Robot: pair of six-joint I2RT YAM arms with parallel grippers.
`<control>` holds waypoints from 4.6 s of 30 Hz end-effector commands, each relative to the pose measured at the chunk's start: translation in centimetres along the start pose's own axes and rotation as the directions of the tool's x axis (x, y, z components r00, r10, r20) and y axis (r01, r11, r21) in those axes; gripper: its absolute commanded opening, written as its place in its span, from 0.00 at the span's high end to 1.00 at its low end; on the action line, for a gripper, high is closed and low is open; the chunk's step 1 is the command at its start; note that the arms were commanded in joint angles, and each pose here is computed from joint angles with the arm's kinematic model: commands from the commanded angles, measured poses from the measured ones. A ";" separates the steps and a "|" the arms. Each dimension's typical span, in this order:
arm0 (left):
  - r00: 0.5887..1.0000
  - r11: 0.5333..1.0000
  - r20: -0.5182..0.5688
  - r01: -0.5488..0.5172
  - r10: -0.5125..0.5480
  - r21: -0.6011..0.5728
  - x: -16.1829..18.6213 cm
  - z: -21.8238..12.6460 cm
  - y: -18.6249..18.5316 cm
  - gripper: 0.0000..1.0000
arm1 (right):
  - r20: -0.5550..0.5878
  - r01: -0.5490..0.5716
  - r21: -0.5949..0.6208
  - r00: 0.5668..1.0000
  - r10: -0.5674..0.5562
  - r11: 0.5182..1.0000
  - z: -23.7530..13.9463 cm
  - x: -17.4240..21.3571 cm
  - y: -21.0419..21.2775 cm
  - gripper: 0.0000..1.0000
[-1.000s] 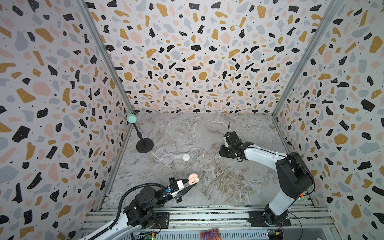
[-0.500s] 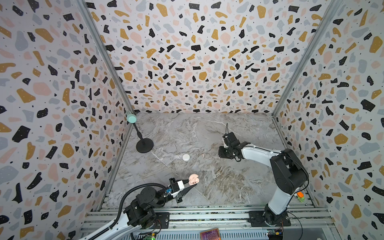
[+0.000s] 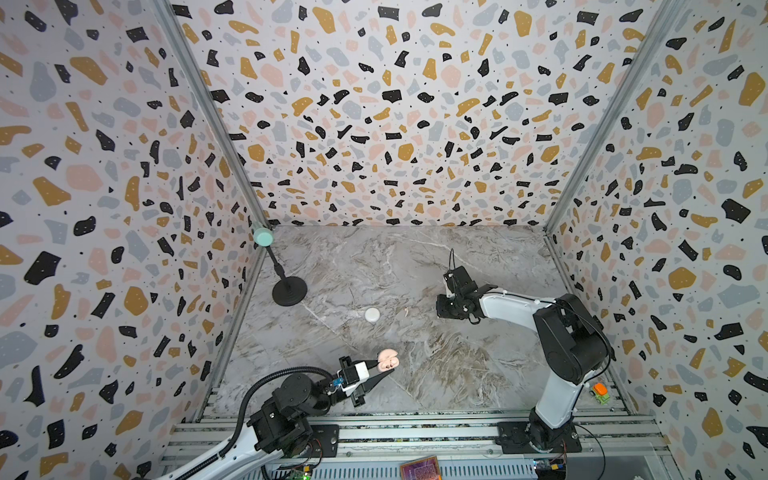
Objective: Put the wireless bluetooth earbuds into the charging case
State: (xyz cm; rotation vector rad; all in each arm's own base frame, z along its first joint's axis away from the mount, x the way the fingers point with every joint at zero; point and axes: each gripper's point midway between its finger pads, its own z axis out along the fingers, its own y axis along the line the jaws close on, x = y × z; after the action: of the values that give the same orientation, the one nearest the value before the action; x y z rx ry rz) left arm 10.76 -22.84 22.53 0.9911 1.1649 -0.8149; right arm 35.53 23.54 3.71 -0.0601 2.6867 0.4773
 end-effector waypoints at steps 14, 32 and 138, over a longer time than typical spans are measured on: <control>0.999 1.000 0.041 -0.020 0.020 0.005 -0.7 0.0 -0.2 1.00 | 0.025 -0.014 0.008 1.000 0.014 1.000 -0.1 -0.9 -0.3 0.82; 0.999 1.000 0.033 -0.023 0.023 0.005 -0.4 0.0 -0.2 1.00 | 0.007 -0.040 0.012 0.999 0.040 0.999 0.4 0.1 -1.4 0.85; 0.999 0.999 0.024 -0.037 0.037 0.009 -0.1 -0.1 -0.3 1.00 | 0.062 -0.357 0.197 0.934 0.352 0.913 -3.5 2.8 -1.1 0.72</control>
State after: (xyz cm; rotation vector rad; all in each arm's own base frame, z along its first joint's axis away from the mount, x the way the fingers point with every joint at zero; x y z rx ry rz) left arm 10.63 -22.96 21.87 1.0169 1.1610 -0.7989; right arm 31.34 21.08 4.70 0.5086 2.7125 0.2999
